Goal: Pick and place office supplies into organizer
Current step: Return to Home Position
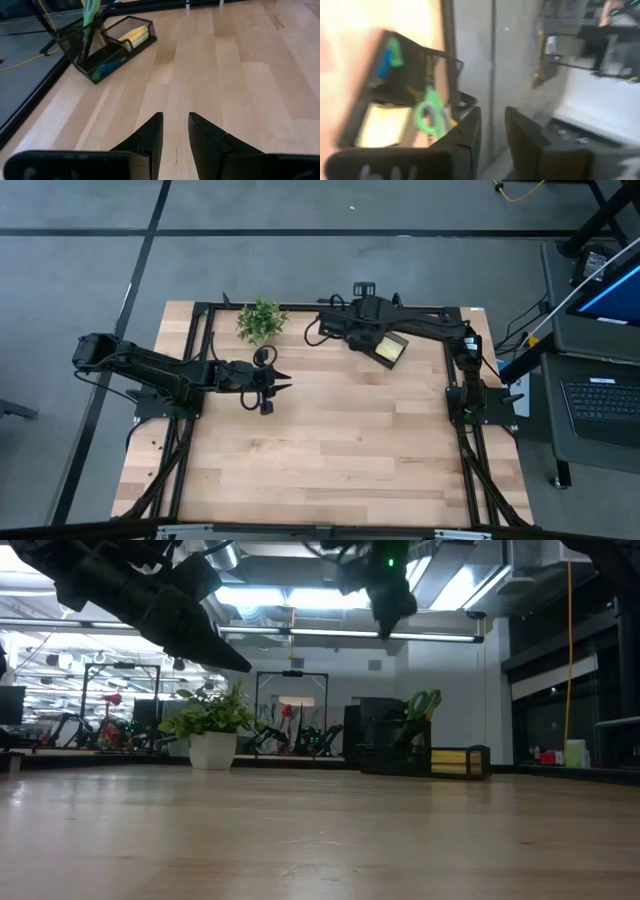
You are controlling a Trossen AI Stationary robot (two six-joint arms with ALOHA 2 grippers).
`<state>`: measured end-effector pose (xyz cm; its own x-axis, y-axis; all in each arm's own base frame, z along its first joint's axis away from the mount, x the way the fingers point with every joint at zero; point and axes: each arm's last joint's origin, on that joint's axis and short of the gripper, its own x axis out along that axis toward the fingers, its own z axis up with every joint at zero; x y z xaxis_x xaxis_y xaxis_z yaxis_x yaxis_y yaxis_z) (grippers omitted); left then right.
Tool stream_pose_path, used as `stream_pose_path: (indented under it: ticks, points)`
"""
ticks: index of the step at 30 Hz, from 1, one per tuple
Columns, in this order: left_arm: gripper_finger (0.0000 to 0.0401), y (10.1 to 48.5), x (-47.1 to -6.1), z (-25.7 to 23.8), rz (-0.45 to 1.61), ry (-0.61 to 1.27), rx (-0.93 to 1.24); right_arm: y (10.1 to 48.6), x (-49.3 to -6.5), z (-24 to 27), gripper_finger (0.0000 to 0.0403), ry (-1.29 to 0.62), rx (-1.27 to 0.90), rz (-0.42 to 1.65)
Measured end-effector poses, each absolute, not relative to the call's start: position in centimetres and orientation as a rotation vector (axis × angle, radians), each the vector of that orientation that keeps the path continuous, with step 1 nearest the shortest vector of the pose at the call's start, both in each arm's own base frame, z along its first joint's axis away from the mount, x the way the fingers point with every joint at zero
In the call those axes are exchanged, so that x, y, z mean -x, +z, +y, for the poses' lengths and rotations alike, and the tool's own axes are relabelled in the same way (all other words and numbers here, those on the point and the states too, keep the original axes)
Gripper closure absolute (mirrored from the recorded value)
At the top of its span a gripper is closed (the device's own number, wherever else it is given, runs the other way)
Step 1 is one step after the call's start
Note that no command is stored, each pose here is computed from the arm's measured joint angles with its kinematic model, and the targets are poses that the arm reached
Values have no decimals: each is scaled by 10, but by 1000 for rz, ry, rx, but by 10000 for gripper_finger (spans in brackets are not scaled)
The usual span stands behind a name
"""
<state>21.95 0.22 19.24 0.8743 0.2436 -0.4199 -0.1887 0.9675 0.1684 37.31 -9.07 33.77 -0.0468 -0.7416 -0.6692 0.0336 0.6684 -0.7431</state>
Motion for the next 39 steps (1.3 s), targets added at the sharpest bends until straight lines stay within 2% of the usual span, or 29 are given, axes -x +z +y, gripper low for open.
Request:
stream_pose_path:
  ticks: [6,11,16,23,29,39]
  points:
    - [315,192,-220,1,455,192,-140,354,-371,-73,393,-677,424,1399]
    - [315,194,-220,-2,438,178,-151,357,-372,-48,398,-660,341,1336]
    - [315,197,-219,-11,418,133,-173,349,-375,-8,398,-657,393,1300]
    - [347,206,-212,-29,372,75,-200,308,-360,34,400,-653,384,1251]
    - [396,202,-203,-39,316,23,-202,271,-330,59,399,-511,294,1088]
    - [399,184,-172,-22,106,63,-143,256,-279,62,399,-357,209,724]
